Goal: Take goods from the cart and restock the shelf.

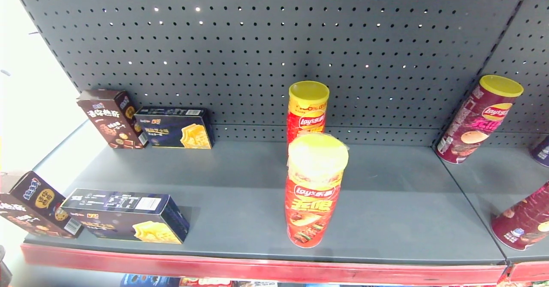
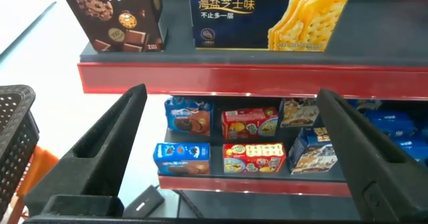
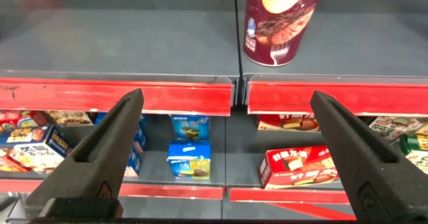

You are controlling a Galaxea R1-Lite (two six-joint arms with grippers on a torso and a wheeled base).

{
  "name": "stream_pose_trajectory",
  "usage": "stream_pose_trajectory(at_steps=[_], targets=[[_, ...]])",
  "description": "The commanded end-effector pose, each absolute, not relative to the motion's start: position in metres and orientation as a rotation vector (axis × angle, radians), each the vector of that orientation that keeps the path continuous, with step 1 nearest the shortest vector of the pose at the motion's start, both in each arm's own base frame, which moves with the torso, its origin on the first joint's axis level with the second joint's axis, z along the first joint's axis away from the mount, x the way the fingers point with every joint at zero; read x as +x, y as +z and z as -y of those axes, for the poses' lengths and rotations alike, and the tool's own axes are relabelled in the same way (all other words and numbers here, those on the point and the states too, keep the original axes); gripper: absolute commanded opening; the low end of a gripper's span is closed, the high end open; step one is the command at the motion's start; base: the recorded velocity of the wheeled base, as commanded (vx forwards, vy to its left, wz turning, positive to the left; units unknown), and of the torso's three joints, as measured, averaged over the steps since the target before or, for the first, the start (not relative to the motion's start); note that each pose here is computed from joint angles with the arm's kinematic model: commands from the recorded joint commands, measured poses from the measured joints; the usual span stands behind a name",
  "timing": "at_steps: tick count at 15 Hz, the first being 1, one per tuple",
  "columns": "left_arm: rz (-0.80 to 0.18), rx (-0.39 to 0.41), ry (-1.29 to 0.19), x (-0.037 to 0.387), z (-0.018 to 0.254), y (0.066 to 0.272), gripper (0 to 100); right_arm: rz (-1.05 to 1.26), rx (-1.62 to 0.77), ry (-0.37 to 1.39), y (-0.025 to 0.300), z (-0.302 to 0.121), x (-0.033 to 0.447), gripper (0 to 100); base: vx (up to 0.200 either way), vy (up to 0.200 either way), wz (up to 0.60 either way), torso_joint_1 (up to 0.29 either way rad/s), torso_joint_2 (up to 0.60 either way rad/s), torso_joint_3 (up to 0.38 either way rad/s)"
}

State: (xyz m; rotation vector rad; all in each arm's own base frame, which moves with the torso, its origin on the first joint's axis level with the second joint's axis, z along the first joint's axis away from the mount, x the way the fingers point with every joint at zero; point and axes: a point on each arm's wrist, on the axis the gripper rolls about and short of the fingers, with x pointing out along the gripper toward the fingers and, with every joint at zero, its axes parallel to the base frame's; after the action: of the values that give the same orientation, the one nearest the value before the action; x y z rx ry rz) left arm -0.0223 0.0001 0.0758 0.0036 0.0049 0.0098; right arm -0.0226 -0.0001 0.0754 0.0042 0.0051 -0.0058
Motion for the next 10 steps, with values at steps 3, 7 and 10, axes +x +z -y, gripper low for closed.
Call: stream_pose_trajectory(at_steps=[3,7,10], targets=[[-0.005,0.003,0.011,-0.0223,-0.0001,0.0758,100,-0.008,0.003,-0.005,0.0753,0.0002,-0.0225,100,0.0,0.0,0.0,0.0,0.0,0.0],[-0.005,0.003,0.011,-0.0223,-0.0001,0.0758,100,-0.008,0.005,-0.006,0.0753,0.0001,-0.0225,100,0.0,0.0,-0.15,0.001,0.0,0.001],[-0.005,0.003,0.011,-0.0223,-0.0001,0.0758,100,-0.008,0.005,-0.006,0.0753,0.0001,-0.0225,100,0.0,0.0,0.0,0.0,0.0,0.0]])
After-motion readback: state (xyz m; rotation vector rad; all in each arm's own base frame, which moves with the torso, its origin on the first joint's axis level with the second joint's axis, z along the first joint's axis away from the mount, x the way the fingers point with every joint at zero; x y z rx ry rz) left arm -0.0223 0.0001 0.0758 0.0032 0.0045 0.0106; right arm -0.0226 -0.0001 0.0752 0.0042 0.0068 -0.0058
